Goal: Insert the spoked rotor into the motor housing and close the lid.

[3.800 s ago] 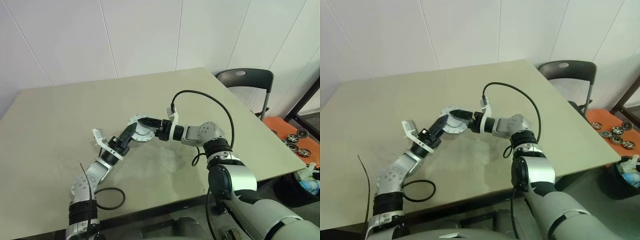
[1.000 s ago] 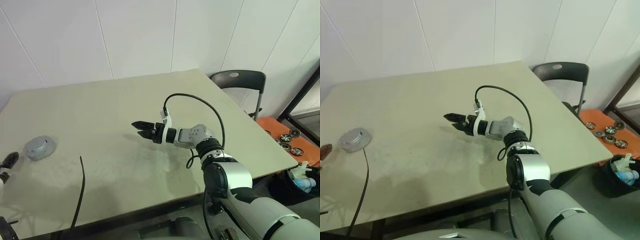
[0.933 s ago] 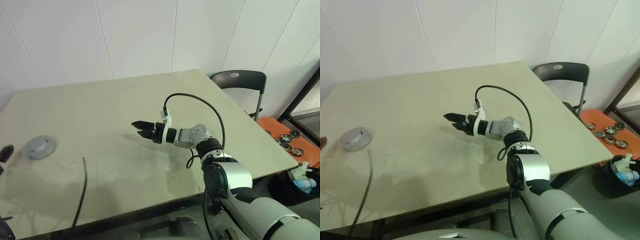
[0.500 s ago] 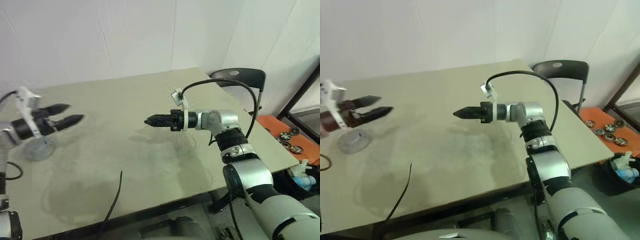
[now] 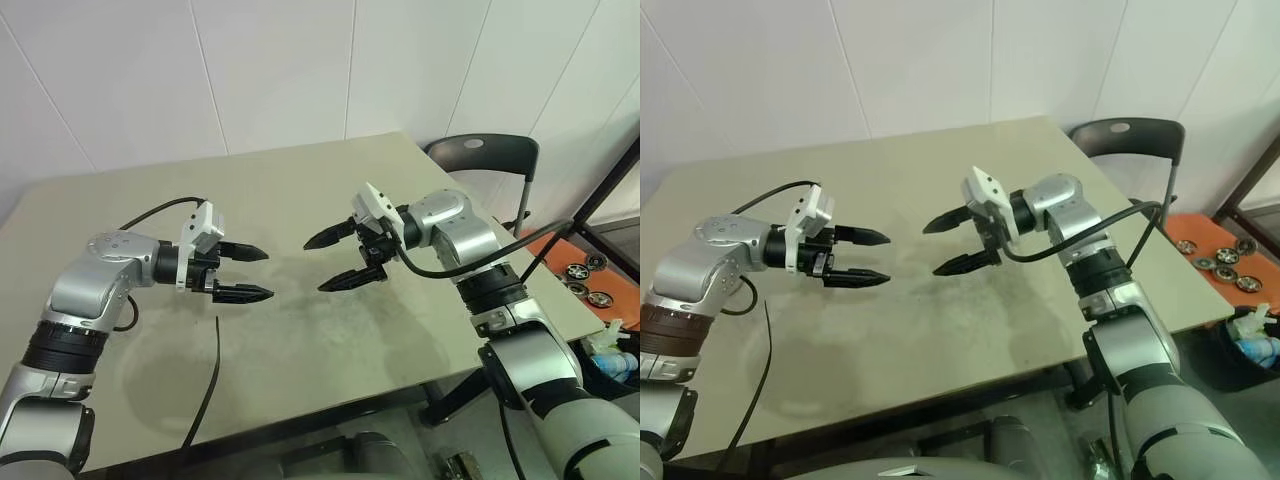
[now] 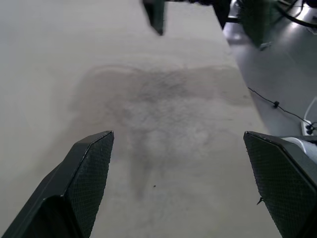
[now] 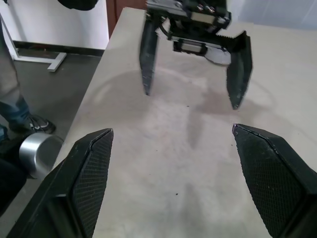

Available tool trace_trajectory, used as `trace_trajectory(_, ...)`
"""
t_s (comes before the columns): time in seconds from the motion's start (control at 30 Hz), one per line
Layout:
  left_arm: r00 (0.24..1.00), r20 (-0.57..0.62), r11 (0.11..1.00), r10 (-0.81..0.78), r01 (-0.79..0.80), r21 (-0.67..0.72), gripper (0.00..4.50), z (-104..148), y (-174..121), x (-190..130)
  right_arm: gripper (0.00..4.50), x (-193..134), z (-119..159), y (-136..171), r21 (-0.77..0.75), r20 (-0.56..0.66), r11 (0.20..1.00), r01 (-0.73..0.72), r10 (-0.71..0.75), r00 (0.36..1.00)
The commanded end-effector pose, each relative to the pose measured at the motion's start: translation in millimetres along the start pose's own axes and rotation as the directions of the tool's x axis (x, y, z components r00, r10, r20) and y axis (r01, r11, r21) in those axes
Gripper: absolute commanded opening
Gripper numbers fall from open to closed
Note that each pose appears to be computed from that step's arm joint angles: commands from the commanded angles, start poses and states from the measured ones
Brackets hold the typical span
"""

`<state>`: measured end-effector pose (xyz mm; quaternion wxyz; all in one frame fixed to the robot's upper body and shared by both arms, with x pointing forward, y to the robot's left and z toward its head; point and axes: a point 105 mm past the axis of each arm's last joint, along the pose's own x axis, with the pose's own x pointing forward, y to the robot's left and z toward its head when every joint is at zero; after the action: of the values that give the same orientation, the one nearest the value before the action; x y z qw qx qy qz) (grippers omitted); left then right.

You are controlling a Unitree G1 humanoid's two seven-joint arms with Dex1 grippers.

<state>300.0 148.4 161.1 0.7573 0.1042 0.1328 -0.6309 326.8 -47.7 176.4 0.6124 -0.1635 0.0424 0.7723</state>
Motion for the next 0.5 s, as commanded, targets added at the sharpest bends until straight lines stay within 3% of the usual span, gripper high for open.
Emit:
trace_trajectory(0.03,0.999,0.019,0.997,0.031,-0.032,0.072,4.46,15,2,-11,4.04,-10,5,-5,-0.041,-0.031,0.999,0.029,-0.031,0.999)
trace_trajectory(0.5,0.992,0.044,0.989,0.122,-0.125,0.079,4.46,18,11,-30,4.04,-15,-5,-11,-0.003,-0.067,0.994,0.105,-0.105,0.992)
